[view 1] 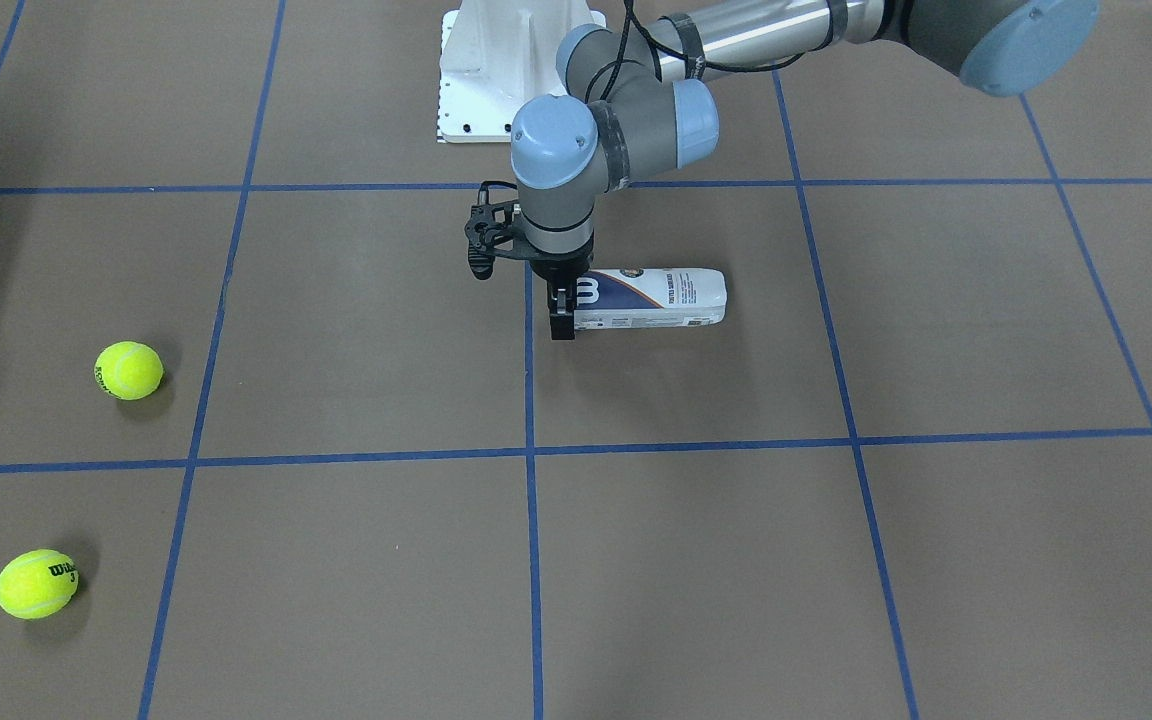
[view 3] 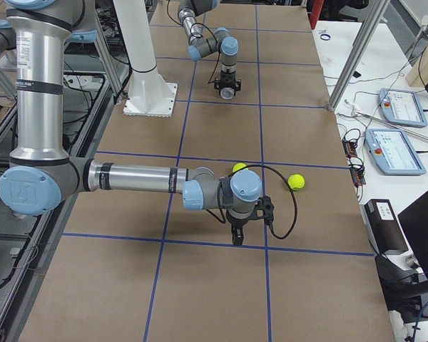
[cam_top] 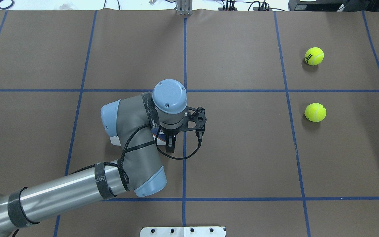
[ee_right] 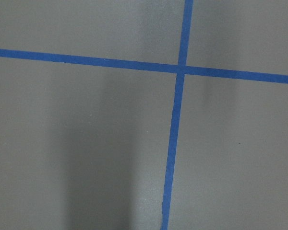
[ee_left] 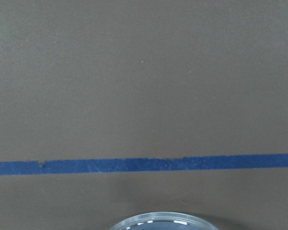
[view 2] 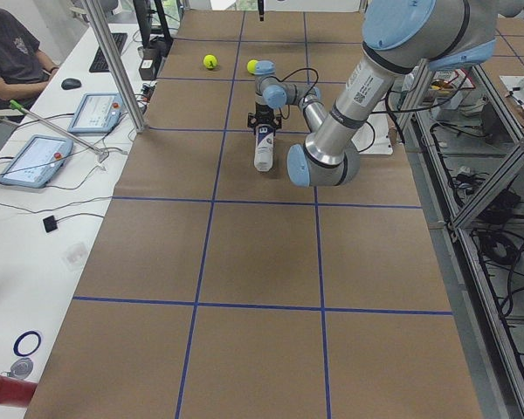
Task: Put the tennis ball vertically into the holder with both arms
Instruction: 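Close the left gripper around the can's open end, then lift and rotate the can upright with the left gripper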
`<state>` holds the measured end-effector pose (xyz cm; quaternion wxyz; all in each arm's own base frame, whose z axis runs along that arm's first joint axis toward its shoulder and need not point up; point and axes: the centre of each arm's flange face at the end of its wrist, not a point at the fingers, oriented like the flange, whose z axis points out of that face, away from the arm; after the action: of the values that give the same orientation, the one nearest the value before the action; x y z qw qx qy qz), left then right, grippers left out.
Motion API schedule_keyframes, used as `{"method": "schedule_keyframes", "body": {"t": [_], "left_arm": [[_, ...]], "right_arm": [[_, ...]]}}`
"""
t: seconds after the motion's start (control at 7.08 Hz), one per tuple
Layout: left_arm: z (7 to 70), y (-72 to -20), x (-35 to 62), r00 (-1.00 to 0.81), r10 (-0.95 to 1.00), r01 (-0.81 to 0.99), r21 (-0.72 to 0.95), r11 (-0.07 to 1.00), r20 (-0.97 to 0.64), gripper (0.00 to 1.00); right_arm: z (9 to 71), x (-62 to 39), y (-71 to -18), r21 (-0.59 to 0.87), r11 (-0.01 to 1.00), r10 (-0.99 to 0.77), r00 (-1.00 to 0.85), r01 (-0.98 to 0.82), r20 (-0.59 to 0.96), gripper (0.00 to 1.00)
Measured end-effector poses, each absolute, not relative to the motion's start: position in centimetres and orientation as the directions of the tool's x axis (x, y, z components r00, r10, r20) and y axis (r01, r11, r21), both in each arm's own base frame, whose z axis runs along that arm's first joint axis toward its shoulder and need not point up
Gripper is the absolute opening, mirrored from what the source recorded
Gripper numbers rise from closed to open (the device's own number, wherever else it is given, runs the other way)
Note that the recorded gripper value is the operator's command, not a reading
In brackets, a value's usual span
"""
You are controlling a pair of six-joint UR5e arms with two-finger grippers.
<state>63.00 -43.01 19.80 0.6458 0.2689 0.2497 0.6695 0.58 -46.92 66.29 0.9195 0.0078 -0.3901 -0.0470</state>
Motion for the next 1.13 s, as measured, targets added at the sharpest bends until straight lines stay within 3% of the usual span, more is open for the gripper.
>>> {"method": "schedule_keyframes", "body": {"t": [0.71,1.13], "left_arm": [[16.0,-44.3,59.8,0.019,0.997,-0.673,0.738,-0.047,0.081,0.81],[9.6,-47.1,53.4,0.192,0.975,-0.438,0.899,-0.015,0.110,0.79]], "right_arm": [[65.7,0.6,-47.1,0.061,0.995,-0.099,0.689,0.079,0.718,0.99],[64.5,0.3,-47.9,0.094,0.992,-0.123,0.676,0.080,0.726,0.99]]}}
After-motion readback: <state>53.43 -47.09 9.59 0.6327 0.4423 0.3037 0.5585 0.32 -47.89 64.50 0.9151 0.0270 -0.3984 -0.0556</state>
